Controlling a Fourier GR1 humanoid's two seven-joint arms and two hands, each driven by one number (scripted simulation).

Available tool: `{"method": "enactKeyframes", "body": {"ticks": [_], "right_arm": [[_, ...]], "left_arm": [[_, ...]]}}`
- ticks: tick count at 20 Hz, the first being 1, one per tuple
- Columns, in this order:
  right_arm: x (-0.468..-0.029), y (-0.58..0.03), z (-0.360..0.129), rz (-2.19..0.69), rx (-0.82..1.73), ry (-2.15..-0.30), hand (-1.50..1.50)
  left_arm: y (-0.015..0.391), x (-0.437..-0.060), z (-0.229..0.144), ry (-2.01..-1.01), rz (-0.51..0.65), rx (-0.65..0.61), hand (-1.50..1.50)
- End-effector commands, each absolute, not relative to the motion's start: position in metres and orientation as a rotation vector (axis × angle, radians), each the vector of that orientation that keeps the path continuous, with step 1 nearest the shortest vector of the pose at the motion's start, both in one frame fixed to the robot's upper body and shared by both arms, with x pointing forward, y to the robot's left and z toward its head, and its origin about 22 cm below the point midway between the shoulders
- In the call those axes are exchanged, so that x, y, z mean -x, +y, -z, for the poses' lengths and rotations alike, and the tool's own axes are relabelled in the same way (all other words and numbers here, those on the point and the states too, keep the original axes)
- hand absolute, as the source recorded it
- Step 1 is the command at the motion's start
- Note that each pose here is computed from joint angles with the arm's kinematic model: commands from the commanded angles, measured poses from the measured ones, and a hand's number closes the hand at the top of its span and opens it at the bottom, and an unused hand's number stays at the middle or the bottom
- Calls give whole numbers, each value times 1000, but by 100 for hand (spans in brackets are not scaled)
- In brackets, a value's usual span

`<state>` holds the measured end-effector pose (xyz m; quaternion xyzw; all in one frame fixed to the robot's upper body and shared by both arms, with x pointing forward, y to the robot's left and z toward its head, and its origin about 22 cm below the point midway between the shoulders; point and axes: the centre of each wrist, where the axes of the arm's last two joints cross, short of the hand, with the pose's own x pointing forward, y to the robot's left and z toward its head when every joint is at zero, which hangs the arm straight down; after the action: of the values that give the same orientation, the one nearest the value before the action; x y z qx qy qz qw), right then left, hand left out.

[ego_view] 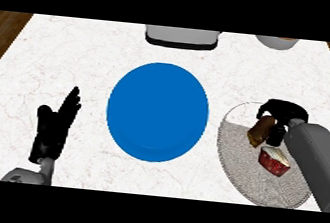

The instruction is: Pick the sweet potato from the placemat and place it in the plate

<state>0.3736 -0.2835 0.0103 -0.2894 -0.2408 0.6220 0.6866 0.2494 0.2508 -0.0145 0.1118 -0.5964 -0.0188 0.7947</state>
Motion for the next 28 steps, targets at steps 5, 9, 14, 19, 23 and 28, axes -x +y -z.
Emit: {"method": "enactKeyframes", "body": {"ticks": [5,9,14,19,23,28], "right_arm": [[-365,-274,10,-1459,664,-607,150],[-376,-277,-6,-1438,833,-674,150],[-382,-152,-31,-1255,939,-948,150],[-373,-60,-75,-1029,940,-1207,150],[-361,-24,-112,-858,1054,-1344,150],[-343,14,-142,-598,1258,-1452,150]], "left_arm": [[257,-251,8,-1282,35,-245,0],[250,-234,18,-1285,41,-247,0],[244,-251,13,-1271,32,-246,0],[232,-258,7,-1305,112,-187,0],[216,-260,6,-1307,153,-139,0],[218,-261,9,-1294,152,-176,0]]}}
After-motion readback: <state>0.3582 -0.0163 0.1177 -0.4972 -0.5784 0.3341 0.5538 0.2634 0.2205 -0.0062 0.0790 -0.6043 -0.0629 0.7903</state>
